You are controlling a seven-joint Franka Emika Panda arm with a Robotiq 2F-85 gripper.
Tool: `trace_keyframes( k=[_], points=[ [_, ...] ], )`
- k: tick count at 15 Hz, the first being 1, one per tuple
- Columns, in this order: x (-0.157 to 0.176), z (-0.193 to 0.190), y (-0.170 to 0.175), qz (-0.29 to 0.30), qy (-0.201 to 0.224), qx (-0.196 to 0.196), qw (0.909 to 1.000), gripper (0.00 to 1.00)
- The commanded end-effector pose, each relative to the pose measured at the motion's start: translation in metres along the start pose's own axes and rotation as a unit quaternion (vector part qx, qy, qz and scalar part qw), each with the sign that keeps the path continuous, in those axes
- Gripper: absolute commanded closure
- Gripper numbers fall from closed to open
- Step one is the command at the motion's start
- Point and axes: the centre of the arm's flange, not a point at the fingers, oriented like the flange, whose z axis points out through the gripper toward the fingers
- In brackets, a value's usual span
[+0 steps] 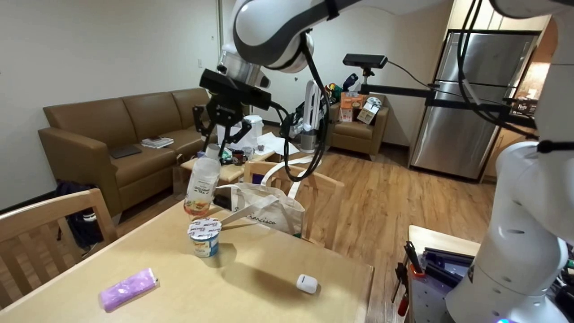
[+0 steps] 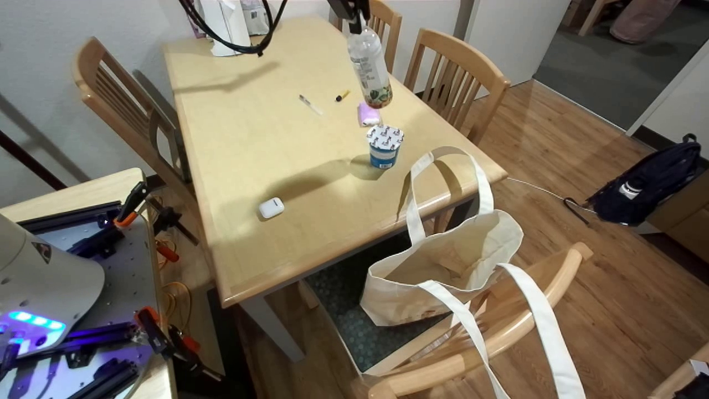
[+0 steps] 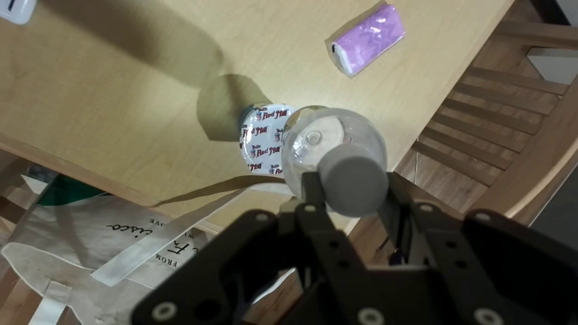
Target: Put the bottle in the bag
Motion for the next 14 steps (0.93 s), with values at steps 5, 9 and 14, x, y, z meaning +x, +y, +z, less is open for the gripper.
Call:
trace_keyframes(
  k=[5, 9, 14],
  points=[
    [0.022, -0.002, -0.002, -0.016, 0.041, 0.014, 0.999, 0.9],
    [0.091, -0.009, 0.003, -0.042, 0.099, -0.003, 0.9942, 0.9],
    [0.161, 0.01, 0.014, -0.134, 0.103, -0.058, 0.9839, 0.9]
  ],
)
